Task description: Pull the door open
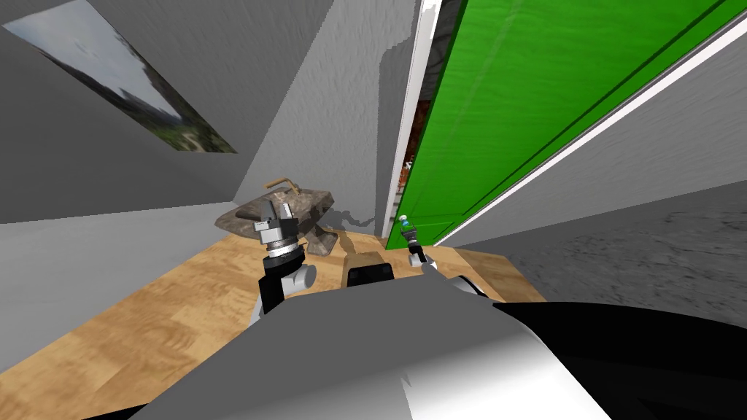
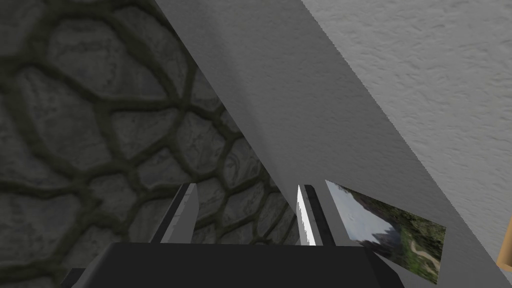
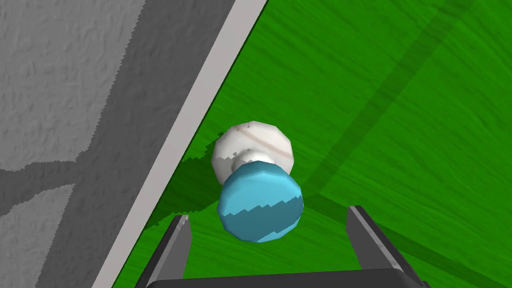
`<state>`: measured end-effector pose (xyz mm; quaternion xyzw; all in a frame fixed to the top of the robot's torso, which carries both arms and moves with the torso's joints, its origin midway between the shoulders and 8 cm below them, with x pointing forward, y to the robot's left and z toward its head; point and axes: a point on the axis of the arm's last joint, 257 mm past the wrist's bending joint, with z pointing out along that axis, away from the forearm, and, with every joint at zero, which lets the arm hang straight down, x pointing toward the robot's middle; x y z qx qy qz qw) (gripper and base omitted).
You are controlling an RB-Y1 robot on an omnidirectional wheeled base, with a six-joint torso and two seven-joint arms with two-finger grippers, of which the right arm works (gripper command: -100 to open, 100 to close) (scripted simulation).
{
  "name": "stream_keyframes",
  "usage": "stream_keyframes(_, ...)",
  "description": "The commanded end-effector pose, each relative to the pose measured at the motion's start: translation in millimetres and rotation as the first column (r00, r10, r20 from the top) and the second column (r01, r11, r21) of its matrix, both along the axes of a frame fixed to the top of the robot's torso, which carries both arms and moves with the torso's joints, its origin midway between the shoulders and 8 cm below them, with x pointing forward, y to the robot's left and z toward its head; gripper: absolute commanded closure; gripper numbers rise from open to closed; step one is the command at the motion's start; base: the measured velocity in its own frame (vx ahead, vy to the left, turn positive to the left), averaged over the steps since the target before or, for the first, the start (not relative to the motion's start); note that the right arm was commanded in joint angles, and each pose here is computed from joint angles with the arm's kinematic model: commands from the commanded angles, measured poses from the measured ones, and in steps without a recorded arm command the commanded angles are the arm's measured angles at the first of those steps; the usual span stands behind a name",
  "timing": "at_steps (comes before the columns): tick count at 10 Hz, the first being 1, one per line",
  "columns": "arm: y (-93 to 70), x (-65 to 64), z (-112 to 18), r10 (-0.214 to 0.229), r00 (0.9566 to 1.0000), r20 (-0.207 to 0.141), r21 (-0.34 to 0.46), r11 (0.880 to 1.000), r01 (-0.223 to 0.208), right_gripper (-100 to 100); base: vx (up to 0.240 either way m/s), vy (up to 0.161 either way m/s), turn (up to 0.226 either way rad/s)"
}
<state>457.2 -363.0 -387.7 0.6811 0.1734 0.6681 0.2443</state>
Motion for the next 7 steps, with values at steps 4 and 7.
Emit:
stream_keyframes(4, 10.5, 3.6, -1.2, 0.001, 0.9999, 0.014, 0.162, 0.987, -0.003, -100, -0.062, -0.024, 0.028)
stream_keyframes(7, 16.9, 5.6, -1.9, 0.000, 0.9998, 0.021, 0.253, 0.968, -0.006, -100, -0.059, -0.023, 0.024)
